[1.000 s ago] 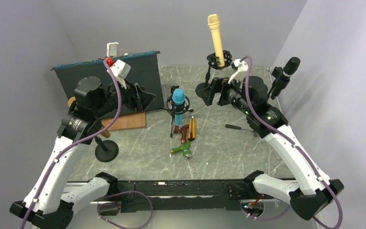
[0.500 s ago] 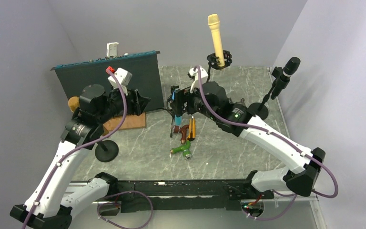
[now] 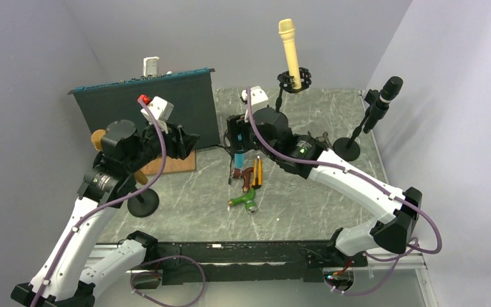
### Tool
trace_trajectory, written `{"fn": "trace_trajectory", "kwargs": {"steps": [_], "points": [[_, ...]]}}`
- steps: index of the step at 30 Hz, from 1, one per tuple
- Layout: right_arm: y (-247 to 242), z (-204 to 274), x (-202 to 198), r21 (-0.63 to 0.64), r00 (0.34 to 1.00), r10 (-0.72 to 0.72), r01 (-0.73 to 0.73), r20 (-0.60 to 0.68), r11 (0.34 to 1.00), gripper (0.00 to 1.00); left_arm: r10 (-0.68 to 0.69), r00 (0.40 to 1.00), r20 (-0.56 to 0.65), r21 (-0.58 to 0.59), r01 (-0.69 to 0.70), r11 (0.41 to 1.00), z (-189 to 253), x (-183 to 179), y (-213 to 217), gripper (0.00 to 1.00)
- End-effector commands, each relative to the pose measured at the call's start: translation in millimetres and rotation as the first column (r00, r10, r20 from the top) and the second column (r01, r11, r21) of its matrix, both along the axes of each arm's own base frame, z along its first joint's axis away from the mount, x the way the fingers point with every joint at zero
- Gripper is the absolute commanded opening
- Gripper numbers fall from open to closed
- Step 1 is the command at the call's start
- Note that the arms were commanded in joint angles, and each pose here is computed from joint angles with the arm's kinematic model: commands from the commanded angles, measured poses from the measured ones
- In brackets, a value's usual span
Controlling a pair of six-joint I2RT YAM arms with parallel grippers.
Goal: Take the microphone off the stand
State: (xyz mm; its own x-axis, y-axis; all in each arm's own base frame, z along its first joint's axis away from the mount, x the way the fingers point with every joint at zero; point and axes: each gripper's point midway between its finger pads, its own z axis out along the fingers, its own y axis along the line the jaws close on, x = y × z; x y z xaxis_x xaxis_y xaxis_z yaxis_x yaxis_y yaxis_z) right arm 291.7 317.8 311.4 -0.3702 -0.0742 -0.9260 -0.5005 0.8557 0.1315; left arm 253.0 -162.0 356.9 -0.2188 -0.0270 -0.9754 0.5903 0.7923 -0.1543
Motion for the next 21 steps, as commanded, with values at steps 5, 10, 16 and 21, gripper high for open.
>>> {"fn": "trace_trajectory", "kwargs": {"steps": [5,10,16,21], "points": [[-2,16,4,-0.011,0.998,-0.044,0.045,0.054,0.999,0.69,-0.029,0.998,0.063,-0.018,0.031,0.999,13,-3,-4,0.64],[-1,12,5,-0.032,0.996,-0.061,0.063,0.066,0.997,0.68,-0.026,0.997,0.068,-0.021,0.027,0.999,13,-2,-4,0.64],[3,7,5,-0.046,0.996,-0.055,0.059,0.075,0.997,0.66,-0.032,0.998,0.057,-0.02,0.033,0.999,11,-1,-5,0.63],[6,5,3,-0.047,0.996,-0.043,0.047,0.08,0.998,0.62,-0.026,0.999,0.048,-0.016,0.027,1.0,8,2,-5,0.62]]}}
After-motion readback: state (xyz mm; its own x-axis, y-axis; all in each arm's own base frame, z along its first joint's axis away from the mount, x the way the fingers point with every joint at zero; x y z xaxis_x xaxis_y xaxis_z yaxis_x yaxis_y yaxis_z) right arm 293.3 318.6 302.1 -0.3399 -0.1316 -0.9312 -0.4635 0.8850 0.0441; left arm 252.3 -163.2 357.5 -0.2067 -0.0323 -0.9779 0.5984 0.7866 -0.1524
